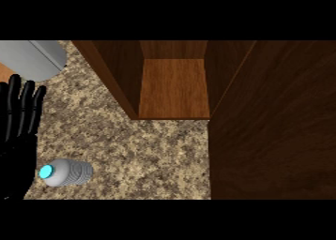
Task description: Pick up the bottled water, place it into the cabinet and close the cabinet
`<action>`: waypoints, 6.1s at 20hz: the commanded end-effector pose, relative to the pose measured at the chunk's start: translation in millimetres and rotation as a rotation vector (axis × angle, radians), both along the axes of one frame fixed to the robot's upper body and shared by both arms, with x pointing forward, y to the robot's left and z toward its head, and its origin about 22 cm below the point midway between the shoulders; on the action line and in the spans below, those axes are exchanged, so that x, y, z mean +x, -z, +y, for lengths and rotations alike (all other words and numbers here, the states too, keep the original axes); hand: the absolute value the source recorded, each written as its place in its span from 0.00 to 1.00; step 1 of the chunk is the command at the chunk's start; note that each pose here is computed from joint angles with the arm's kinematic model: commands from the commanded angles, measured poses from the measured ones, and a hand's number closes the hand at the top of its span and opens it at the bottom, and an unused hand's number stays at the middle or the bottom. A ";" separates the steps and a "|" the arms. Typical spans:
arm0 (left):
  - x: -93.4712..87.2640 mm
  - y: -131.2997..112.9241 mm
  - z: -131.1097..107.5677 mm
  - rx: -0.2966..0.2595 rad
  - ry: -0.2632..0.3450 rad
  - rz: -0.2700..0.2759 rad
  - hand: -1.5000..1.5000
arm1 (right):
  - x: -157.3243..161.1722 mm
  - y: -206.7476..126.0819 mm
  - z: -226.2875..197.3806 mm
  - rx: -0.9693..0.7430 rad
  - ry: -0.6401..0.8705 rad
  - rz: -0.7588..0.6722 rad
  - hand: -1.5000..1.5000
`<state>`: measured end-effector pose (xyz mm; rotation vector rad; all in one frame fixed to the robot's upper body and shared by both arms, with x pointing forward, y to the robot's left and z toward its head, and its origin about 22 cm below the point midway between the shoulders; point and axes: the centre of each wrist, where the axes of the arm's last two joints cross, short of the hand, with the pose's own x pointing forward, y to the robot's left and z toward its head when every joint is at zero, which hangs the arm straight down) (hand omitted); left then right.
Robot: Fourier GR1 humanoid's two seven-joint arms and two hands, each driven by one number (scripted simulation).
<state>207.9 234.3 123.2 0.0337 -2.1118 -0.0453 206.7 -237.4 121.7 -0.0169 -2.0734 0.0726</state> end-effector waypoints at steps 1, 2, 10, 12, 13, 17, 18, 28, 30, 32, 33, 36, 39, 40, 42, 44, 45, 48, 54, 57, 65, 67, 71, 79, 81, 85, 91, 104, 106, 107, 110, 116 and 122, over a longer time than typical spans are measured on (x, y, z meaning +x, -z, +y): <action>2.3 5.2 6.9 0.002 0.003 0.036 0.00 | -1.1 13.8 -3.3 -0.019 0.005 0.018 0.00; -45.3 4.3 13.6 0.006 0.020 0.025 0.00 | -8.8 12.8 -10.9 -0.017 0.004 0.024 0.00; -79.8 8.1 76.5 -0.164 0.103 0.177 0.00 | -46.2 -10.9 17.0 -0.027 -0.232 0.070 0.00; -96.5 -2.7 80.6 -0.161 0.127 0.174 0.00 | -49.2 -28.9 19.1 -0.029 -0.237 0.064 0.00; -105.6 3.0 72.0 -0.178 0.129 0.202 0.00 | -68.1 -18.7 7.2 -0.016 -0.245 0.096 0.00; -129.1 -21.1 94.2 -0.161 0.118 0.200 0.00 | -73.3 -35.0 17.8 -0.034 -0.232 0.075 0.00; -135.2 -12.5 88.7 -0.184 0.099 0.222 0.00 | -72.0 -37.0 21.0 -0.062 -0.244 0.076 0.00; -138.6 -11.0 91.9 -0.159 0.069 0.287 0.00 | -95.7 -53.9 43.7 0.009 -0.253 0.091 0.00; -125.0 -10.0 110.6 -0.139 0.052 0.307 0.00 | -91.3 -61.5 34.3 -0.022 -0.250 0.077 0.00; -140.4 -5.7 101.9 -0.094 0.035 0.319 0.00 | -100.5 -57.9 46.6 0.003 -0.247 0.082 0.00; -131.2 -6.5 99.8 -0.088 0.050 0.329 0.00 | -97.2 -57.9 58.5 0.004 -0.258 0.067 0.00; -125.7 6.6 114.4 -0.087 0.037 0.345 0.00 | -97.8 -50.1 49.1 -0.011 -0.246 0.074 0.00; -102.0 19.1 106.0 -0.110 0.022 0.369 0.00 | -92.8 -56.8 54.4 -0.005 -0.264 0.072 0.00; -95.2 28.7 109.6 -0.108 0.030 0.371 0.00 | -94.2 -63.8 49.5 -0.023 -0.262 0.074 0.00; -97.0 48.1 100.4 -0.100 0.031 0.385 0.00 | -94.8 -68.4 51.4 -0.019 -0.255 0.078 0.00; -102.7 57.8 135.4 -0.102 -0.009 0.390 0.00 | -95.4 -62.6 64.3 -0.016 -0.245 0.080 0.00; -87.4 67.8 111.3 -0.104 0.000 0.413 0.00 | -95.6 -57.8 53.6 -0.031 -0.251 0.077 0.00; -75.0 83.1 121.9 -0.112 -0.028 0.441 0.00 | -97.7 -66.5 53.7 -0.024 -0.257 0.056 0.00; -78.5 123.6 127.7 -0.094 -0.023 0.501 0.00 | -97.8 -67.2 51.8 -0.024 -0.262 0.074 0.00; -65.8 145.0 115.8 -0.103 -0.015 0.543 0.00 | -99.2 -68.0 68.5 0.012 -0.248 0.083 0.00; -66.6 189.7 158.8 -0.135 -0.017 0.592 0.00 | -99.5 -72.4 59.7 -0.032 -0.233 0.055 0.00; -68.8 219.3 141.8 -0.119 -0.001 0.595 0.00 | -87.4 -61.2 57.4 -0.031 -0.246 0.080 0.00; -61.7 234.1 133.6 -0.147 -0.021 0.575 0.00 | -108.9 -68.2 71.3 0.004 -0.240 0.060 0.00; -24.6 259.5 125.5 -0.169 -0.033 0.559 0.00 | -95.7 -62.8 66.0 -0.025 -0.241 0.093 0.00; -47.4 284.2 116.3 -0.179 -0.014 0.529 0.00 | -100.8 -62.9 57.0 -0.007 -0.267 0.080 0.00; -18.3 267.2 135.5 -0.190 -0.038 0.513 0.00 | -101.2 -68.6 58.1 -0.023 -0.259 0.085 0.00; -7.9 277.6 111.0 -0.243 -0.059 0.469 0.00 | -100.6 -66.6 59.4 -0.053 -0.256 0.072 0.00; 12.4 277.0 78.1 -0.010 0.086 0.312 1.00 | -93.2 -62.6 58.7 -0.024 -0.265 0.088 0.00; 42.9 263.3 42.0 0.007 0.070 0.295 1.00 | -102.8 -58.6 51.9 -0.025 -0.271 0.101 0.00; 47.7 265.2 37.4 0.017 0.052 0.295 1.00 | -96.2 -63.9 58.8 -0.015 -0.255 0.083 0.00; 62.8 261.5 0.9 0.054 0.056 0.258 1.00 | -105.9 -63.5 63.9 -0.030 -0.287 0.102 0.00; 85.9 239.5 -24.0 -0.007 0.063 0.206 1.00 | -102.1 -61.7 63.8 -0.007 -0.270 0.088 0.00; 90.7 212.1 -54.7 -0.118 0.120 0.198 1.00 | -102.7 -65.2 61.9 -0.006 -0.265 0.085 0.00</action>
